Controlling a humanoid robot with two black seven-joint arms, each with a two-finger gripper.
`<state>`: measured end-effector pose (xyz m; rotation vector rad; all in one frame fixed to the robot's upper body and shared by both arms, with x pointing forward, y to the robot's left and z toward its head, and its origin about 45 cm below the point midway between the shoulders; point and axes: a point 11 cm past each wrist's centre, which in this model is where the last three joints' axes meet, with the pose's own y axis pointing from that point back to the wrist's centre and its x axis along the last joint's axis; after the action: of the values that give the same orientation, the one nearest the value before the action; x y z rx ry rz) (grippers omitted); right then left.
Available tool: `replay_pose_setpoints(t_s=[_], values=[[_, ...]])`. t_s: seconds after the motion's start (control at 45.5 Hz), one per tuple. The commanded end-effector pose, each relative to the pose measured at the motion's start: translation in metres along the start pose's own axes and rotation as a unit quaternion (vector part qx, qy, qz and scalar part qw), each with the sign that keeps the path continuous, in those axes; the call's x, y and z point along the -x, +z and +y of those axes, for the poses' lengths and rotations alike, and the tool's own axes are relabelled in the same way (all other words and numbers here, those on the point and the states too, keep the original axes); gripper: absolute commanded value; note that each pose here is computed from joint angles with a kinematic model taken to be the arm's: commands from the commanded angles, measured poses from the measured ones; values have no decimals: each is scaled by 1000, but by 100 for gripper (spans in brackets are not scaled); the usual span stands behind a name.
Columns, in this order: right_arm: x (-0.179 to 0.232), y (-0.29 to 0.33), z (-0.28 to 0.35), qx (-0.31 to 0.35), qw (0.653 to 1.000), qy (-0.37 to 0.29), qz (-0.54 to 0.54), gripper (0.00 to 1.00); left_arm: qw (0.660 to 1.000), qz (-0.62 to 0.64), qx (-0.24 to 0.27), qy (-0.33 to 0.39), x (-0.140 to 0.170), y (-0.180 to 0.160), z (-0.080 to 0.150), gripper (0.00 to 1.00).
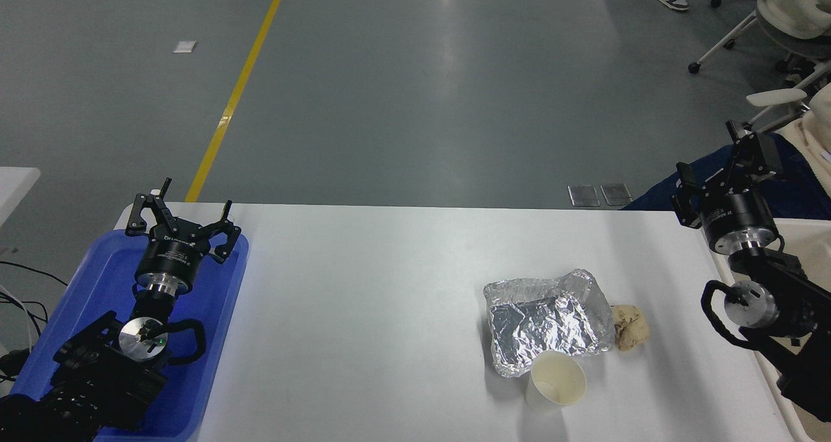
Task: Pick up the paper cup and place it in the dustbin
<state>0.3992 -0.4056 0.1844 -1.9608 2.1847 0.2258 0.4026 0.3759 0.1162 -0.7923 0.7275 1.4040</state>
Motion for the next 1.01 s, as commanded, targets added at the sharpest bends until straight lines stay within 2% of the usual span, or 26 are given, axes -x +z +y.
replay_pose_setpoints(t_s=[0.0,0.593,0.989], values=[[0,-1,0,-1,1000,1,1,100,1000,-1,0,0,0,0,0,100],[6,-8,-8,-9,1000,-3,1,100,1000,0,1,0,0,0,0,100],[-5,-12,-5,-3,1000,-4,19,100,1000,0,1,0,0,0,0,100]])
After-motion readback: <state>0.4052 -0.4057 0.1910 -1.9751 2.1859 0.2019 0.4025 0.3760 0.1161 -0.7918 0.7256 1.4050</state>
